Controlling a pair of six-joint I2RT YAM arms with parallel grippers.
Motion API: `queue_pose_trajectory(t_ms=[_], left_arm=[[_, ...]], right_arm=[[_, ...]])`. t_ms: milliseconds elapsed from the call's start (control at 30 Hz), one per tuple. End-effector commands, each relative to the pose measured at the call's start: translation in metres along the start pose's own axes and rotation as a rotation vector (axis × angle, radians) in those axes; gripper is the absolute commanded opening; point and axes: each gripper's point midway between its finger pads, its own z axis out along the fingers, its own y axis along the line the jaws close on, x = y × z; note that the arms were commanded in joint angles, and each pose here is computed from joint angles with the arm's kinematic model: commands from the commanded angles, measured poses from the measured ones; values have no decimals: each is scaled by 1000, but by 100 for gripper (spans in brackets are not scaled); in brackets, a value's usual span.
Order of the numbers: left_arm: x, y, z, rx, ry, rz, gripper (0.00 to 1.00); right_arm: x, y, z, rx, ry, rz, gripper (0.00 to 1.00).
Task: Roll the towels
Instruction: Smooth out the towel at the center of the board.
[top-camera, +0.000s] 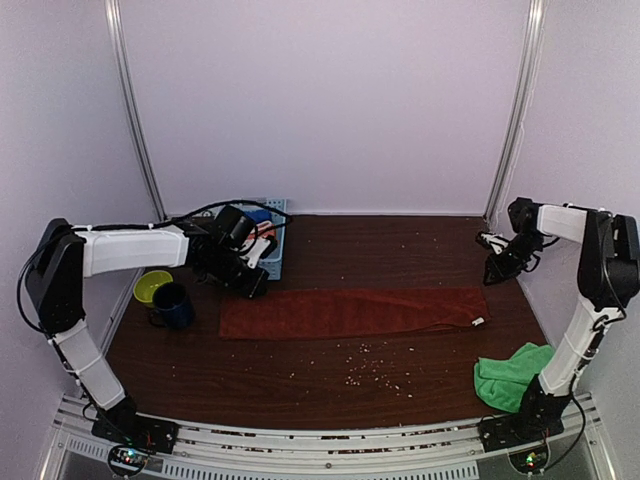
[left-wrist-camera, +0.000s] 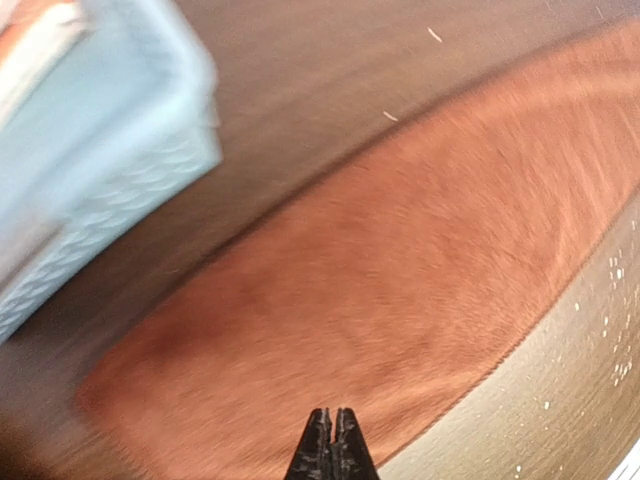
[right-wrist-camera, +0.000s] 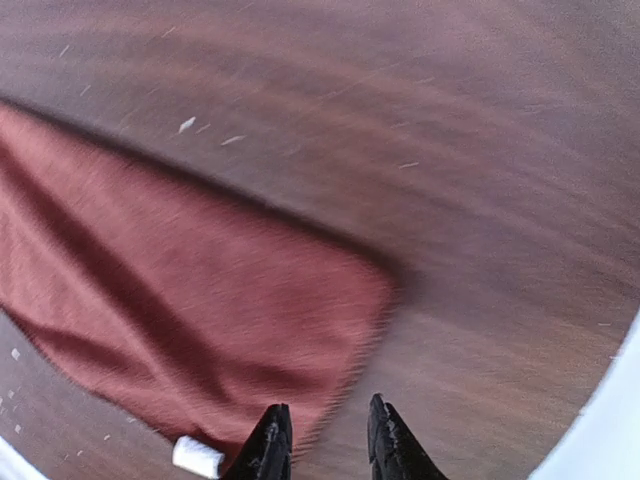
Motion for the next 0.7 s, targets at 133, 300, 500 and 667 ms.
queue_pose_trajectory(t_ms=[133,300,500,667], left_arm=[[13,-21,32,99,52,108,0],[49,-4,43,22,164,52,0],[67,-7,37,39,179,5,0],[94,5,33,-18,241,-27,0]], right_arm=[[25,72,12,-157,100,-225,28],[59,72,25,-152,226,-277,26],[70,62,21,-57,215,-325,30],[77,24,31,139,243,-321,30]])
